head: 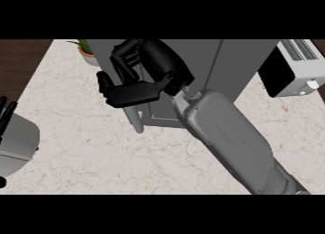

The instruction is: Pick up the wine, place it into the cabinet and close the cabinet

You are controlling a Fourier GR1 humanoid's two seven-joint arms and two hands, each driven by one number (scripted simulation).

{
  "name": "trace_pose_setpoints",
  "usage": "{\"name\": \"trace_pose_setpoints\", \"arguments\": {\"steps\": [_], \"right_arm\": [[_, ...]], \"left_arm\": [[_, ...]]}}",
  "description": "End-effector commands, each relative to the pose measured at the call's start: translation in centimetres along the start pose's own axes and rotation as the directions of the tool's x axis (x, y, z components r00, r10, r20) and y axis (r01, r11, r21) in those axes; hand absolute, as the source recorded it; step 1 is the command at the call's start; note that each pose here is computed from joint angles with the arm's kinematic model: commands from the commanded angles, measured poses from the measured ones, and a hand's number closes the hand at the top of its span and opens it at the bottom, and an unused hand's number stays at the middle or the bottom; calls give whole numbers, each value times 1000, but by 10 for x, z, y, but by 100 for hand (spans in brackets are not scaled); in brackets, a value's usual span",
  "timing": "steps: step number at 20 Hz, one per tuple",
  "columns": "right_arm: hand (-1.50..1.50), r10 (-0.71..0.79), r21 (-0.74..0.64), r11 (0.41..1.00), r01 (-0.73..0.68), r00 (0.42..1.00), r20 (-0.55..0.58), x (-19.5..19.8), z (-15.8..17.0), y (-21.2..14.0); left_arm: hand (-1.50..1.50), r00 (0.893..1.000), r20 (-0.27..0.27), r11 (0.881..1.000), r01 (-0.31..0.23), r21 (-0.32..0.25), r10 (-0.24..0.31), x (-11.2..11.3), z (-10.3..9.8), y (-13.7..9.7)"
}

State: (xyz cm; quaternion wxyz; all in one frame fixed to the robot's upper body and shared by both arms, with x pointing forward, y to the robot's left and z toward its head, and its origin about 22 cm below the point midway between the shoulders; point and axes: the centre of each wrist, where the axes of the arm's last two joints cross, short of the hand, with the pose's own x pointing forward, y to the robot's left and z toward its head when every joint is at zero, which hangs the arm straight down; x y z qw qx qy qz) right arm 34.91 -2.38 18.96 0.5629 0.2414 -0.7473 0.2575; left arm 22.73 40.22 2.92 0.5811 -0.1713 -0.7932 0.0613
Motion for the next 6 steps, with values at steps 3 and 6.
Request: {"name": "trace_pose_setpoints", "arguments": {"steps": [3, 6], "right_arm": [[150, 51, -162, 985, -64, 995, -88, -23, 5, -54], [150, 26, -166, 985, -39, 996, -85, -27, 9, -62]], "left_arm": [[-150, 1000, -3, 999, -28, -26, 28, -4, -2, -5], [-150, 1000, -6, 1000, 6, -20, -6, 1, -8, -5]]}}
